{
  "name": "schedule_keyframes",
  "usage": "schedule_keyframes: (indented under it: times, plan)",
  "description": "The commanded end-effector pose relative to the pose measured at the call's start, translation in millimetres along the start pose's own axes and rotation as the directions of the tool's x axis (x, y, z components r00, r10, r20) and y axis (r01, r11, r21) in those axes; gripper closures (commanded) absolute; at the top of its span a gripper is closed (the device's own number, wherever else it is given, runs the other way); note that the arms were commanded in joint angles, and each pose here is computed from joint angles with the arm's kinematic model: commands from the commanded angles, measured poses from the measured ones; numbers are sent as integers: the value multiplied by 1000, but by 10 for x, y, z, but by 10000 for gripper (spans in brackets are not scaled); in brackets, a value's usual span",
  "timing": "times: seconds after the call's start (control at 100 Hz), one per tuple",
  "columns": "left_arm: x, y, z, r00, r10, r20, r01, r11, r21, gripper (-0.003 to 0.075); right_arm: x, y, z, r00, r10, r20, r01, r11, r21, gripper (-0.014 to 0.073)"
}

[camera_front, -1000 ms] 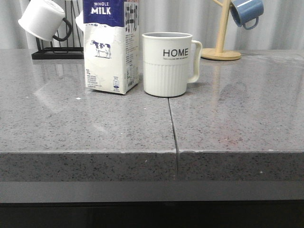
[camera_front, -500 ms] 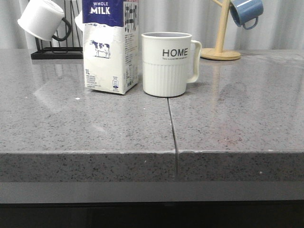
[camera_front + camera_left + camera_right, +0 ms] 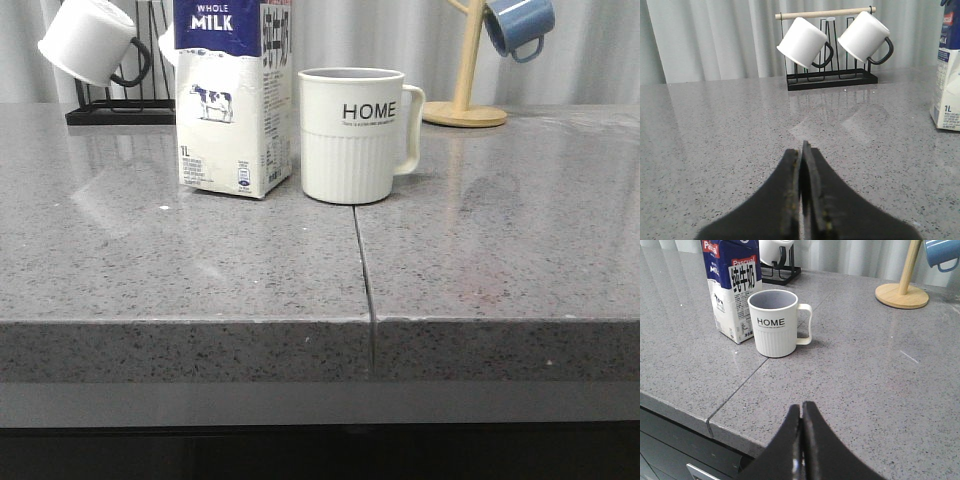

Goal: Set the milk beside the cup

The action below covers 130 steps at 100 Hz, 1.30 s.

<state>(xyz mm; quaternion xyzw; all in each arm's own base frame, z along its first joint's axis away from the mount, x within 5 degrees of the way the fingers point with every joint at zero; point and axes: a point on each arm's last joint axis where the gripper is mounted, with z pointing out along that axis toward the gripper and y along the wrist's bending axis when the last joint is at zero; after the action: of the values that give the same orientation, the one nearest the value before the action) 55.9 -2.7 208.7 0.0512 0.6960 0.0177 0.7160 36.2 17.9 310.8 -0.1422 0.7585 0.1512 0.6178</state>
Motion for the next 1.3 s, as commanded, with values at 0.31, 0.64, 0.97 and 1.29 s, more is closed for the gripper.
schedule_keyframes:
  times: [0.31,0.64,0.97,1.29]
  plan:
    - [71,-7,-9,998,2,56,-1,1000,-6,741,-136,2,-15,996,-10,85,10,1000,4,650]
    - [71,-7,-9,998,2,56,-1,1000,-6,741,-137,-3,-15,996,-19,86,18,1000,10,650]
    - [71,-7,-9,998,2,56,-1,1000,-6,741,-221,-71,0,970,-79,230,45,988,148,650]
    - [71,-7,-9,998,2,56,-1,1000,-6,741,398,-289,265,965,-99,243,-5,919,394,650]
